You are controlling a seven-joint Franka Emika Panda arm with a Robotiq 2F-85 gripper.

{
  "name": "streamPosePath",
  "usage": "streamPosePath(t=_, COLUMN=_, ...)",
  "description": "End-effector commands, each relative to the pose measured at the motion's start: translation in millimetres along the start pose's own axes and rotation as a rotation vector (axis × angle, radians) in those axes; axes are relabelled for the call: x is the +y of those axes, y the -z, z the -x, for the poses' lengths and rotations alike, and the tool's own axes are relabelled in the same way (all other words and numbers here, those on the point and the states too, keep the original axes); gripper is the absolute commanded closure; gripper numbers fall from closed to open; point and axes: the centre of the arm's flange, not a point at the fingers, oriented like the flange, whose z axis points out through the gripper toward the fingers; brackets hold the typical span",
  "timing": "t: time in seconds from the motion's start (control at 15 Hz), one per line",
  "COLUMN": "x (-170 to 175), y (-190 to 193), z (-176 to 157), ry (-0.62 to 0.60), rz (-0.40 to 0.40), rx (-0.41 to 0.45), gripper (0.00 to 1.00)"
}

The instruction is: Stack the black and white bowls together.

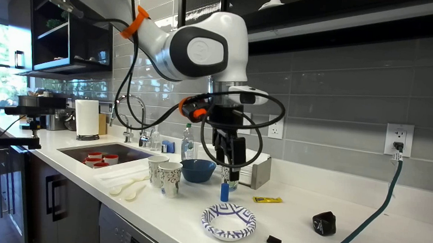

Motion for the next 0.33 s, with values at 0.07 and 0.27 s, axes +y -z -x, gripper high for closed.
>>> streamPosePath(t=0.07, x=-6.9, y=1.5, z=1.9, ry=0.029, rz=0.020, rx=0.006, gripper=0.00)
streamPosePath(t=0.27, x=-7.6, y=1.4, z=2.1, ry=0.033, rz=0.024, rx=0.007, gripper=0.00)
